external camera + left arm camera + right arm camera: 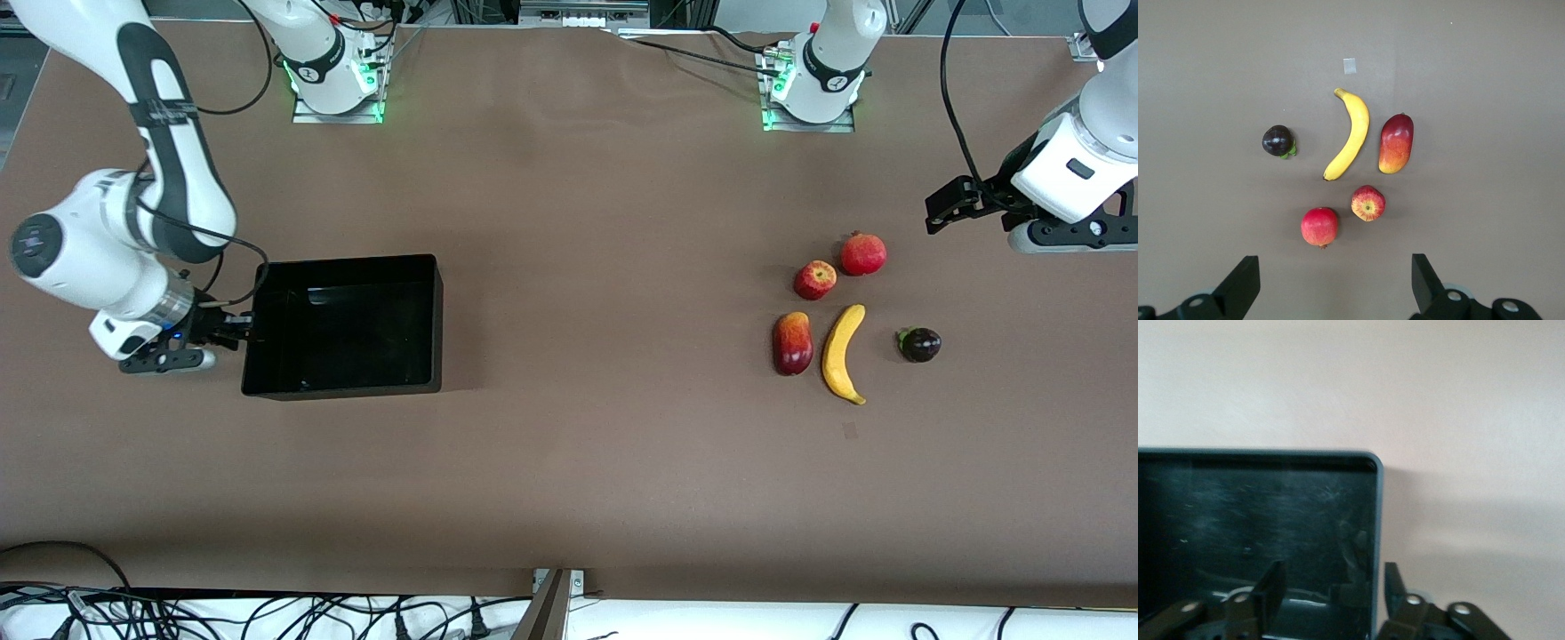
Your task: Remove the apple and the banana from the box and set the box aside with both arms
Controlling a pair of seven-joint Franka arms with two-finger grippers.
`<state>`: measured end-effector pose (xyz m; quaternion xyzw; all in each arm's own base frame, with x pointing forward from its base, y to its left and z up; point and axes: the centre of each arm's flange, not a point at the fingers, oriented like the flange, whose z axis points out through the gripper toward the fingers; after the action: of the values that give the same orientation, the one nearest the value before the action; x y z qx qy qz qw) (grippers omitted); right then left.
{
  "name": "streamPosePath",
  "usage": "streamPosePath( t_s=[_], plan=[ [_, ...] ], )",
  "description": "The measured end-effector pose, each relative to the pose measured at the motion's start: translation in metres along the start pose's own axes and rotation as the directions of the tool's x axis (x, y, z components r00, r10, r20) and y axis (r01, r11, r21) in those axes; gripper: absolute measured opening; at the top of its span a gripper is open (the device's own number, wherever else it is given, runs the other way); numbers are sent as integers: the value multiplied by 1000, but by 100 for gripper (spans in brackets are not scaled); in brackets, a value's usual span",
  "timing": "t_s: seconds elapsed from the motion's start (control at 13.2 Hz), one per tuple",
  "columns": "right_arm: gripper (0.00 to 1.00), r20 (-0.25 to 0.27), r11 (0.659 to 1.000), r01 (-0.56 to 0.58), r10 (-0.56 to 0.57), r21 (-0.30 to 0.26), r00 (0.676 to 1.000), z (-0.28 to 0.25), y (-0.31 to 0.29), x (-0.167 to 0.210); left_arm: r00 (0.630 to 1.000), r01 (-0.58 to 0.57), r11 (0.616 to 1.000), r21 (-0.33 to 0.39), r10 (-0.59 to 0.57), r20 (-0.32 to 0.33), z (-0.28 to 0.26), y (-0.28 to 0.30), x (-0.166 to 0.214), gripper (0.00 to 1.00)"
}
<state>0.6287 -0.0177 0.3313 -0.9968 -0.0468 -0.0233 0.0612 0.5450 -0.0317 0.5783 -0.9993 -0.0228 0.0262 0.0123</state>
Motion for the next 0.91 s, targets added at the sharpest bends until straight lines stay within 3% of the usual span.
streamPosePath(
  t_s=[0.23, 0.61, 0.91],
  plan=[
    [100, 16, 998, 56, -56, 20, 998, -73, -23, 14, 1000, 0, 1000, 0, 0, 0, 0, 0, 0, 100],
    [100, 66, 993, 117, -116, -6, 991, -218, -65, -14, 1000, -5, 1000, 0, 5, 0, 0, 3, 0, 100],
    [100, 69, 990, 134, -131, -48, 989, -289, -67, -49, 1000, -7, 1000, 0, 7, -1, 0, 4, 0, 100]
  ],
)
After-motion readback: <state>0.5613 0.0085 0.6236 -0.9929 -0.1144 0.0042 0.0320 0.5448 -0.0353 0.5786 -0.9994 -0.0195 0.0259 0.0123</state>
